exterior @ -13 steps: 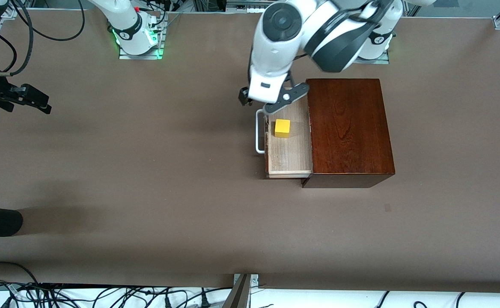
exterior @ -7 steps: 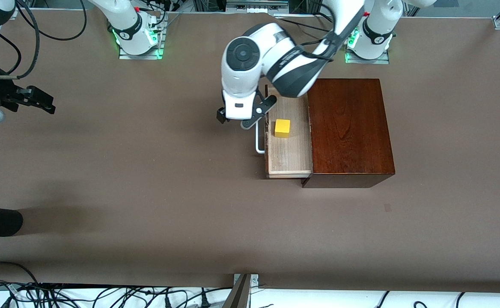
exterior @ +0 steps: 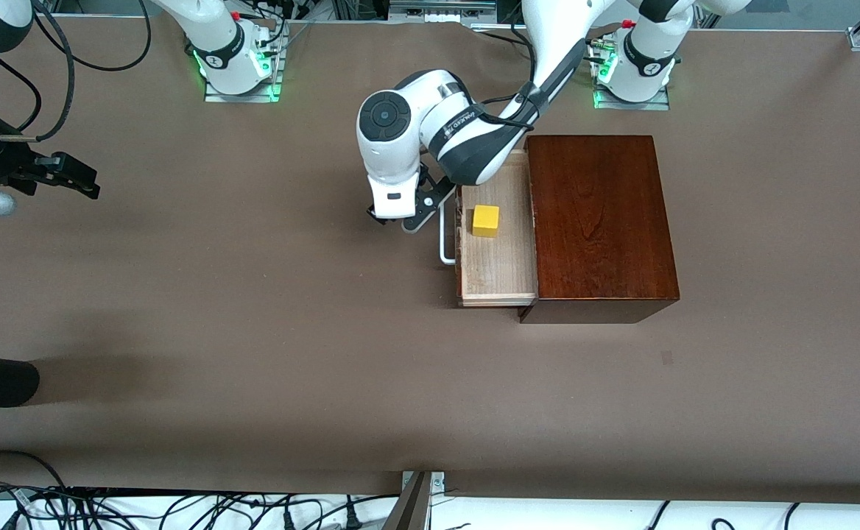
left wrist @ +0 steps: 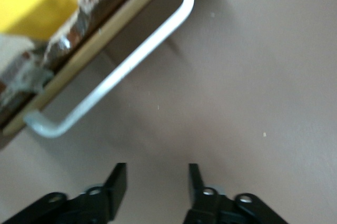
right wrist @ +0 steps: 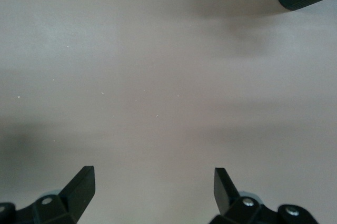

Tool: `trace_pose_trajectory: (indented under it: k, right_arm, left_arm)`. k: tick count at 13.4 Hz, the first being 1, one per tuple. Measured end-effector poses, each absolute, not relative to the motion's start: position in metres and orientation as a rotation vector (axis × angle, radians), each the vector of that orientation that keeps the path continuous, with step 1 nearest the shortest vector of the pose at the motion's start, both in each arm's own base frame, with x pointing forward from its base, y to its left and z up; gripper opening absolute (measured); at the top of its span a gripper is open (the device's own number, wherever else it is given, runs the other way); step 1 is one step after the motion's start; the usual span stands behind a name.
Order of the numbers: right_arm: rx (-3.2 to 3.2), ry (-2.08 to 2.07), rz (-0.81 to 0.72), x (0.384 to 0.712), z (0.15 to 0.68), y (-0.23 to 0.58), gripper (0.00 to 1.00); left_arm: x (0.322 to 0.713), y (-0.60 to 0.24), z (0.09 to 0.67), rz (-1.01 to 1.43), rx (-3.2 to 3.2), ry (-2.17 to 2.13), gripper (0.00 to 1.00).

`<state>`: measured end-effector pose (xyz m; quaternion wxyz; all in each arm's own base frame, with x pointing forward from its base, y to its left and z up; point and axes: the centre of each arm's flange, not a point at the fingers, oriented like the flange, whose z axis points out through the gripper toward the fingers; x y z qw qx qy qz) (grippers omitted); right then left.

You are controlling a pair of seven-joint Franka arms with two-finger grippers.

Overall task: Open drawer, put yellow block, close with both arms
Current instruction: 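Push the drawer front shut with the left gripper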

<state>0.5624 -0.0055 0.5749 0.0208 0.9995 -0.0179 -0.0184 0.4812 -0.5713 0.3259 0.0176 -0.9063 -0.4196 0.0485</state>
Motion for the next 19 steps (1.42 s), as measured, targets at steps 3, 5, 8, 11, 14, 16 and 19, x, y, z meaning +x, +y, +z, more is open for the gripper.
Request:
trace_pose_trajectory:
  k: [3, 5, 8, 11, 14, 16, 19]
  right_arm:
    - [3.099, -0.055, -0.057, 0.562, 0.575, -0.005, 1.00]
    - [3.099, -0.057, -0.056, 0.562, 0.575, -0.005, 1.00]
    - [3.099, -0.058, -0.051, 0.563, 0.575, -0.005, 1.00]
    - [3.100, -0.055, -0.040, 0.564, 0.576, -0.003, 1.00]
    - [3.100, -0.053, -0.028, 0.564, 0.579, -0.003, 1.00]
    - [3.100, -0.050, -0.022, 0.564, 0.581, -0.002, 1.00]
    - [3.101, -0.042, -0.013, 0.565, 0.583, 0.001, 1.00]
  left_arm:
    - [0.483, -0.564, 0.322, 0.134, -2.777, -1.287, 0.16]
    - [0.488, -0.558, 0.321, 0.125, -2.761, -1.297, 0.01]
    - [0.492, -0.555, 0.321, 0.119, -2.755, -1.306, 0.01]
    - [0.494, -0.553, 0.320, 0.114, -2.750, -1.312, 0.01]
    - [0.506, -0.542, 0.318, 0.089, -2.725, -1.339, 0.01]
    - [0.516, -0.532, 0.315, 0.080, -2.706, -1.362, 0.01]
    - [0.521, -0.527, 0.312, 0.090, -2.697, -1.379, 0.01]
